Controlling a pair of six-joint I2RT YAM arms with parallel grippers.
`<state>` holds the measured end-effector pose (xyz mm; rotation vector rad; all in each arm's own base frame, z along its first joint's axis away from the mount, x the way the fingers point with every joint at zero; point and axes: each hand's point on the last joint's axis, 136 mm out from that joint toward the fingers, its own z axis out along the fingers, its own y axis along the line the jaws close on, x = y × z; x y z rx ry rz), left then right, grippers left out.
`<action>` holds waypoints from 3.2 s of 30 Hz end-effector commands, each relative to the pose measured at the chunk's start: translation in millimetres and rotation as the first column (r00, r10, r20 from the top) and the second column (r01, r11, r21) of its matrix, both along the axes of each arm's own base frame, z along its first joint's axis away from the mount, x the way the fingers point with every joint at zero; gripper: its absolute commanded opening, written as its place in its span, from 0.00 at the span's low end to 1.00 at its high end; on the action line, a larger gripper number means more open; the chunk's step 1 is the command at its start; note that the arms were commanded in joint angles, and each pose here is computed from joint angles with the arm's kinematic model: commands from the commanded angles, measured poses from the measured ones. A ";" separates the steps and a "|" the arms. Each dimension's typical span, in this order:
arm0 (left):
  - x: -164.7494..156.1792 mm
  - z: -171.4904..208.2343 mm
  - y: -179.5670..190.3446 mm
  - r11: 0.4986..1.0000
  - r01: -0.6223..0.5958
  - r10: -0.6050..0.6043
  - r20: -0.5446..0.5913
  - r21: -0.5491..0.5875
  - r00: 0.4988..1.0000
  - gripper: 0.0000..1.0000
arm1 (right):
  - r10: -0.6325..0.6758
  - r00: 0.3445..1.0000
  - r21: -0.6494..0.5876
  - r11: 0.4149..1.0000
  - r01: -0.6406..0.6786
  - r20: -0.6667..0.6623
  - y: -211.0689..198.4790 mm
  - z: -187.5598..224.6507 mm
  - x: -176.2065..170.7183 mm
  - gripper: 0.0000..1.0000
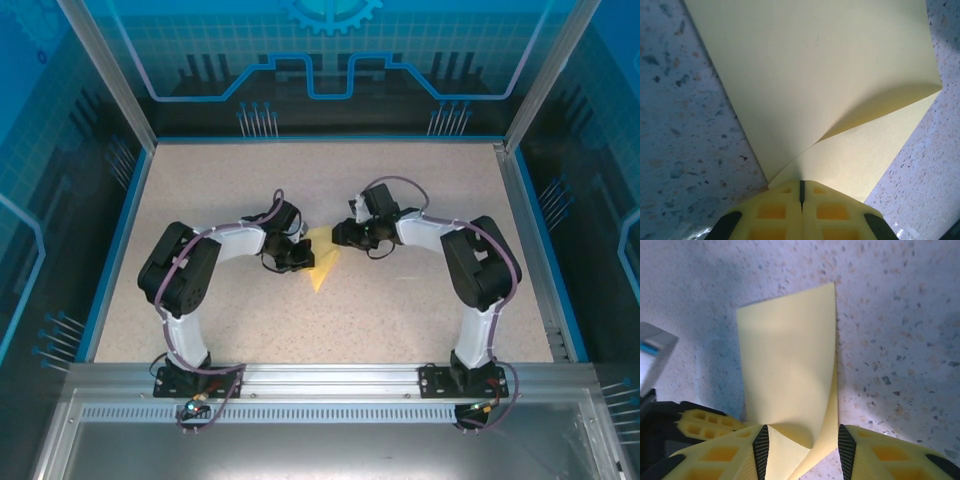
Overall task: Fold a paper plane with a square sheet of paper (pick it up from the middle)
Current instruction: Fourth fold the wing at the center of the table.
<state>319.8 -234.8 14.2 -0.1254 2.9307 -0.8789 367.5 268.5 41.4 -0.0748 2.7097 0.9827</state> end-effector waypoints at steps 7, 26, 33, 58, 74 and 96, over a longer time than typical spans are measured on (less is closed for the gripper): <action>-15.2 -18.1 4.9 0.999 0.027 -0.024 -0.061 0.040 0.998 0.03 | 0.125 0.986 0.106 0.988 -0.114 -0.106 15.5 -14.0 -17.7 0.38; -5.9 40.9 -1.7 0.998 -0.007 0.012 0.087 -0.056 0.996 0.32 | -0.140 0.982 0.085 0.985 0.152 -0.129 -8.2 -7.6 -19.2 0.00; -16.2 67.7 -9.3 0.996 0.051 -0.030 0.263 -0.072 0.964 0.65 | -0.377 0.923 -0.067 0.926 0.373 -0.080 -48.7 17.7 -52.9 0.00; -40.1 108.5 -49.0 0.939 0.344 -0.242 0.714 0.002 0.657 0.89 | -0.652 0.758 -0.142 0.754 0.641 -0.036 -78.6 51.6 -74.3 0.00; -63.9 59.0 -83.9 0.805 0.524 -0.491 0.807 0.278 0.327 0.77 | -0.706 0.680 -0.145 0.707 0.692 -0.198 -48.6 18.9 -73.2 0.00; -32.3 41.6 -85.8 0.864 0.342 -0.447 0.875 0.370 0.183 0.34 | -0.705 0.643 -0.140 0.699 0.701 -0.301 -35.1 9.4 -81.1 0.00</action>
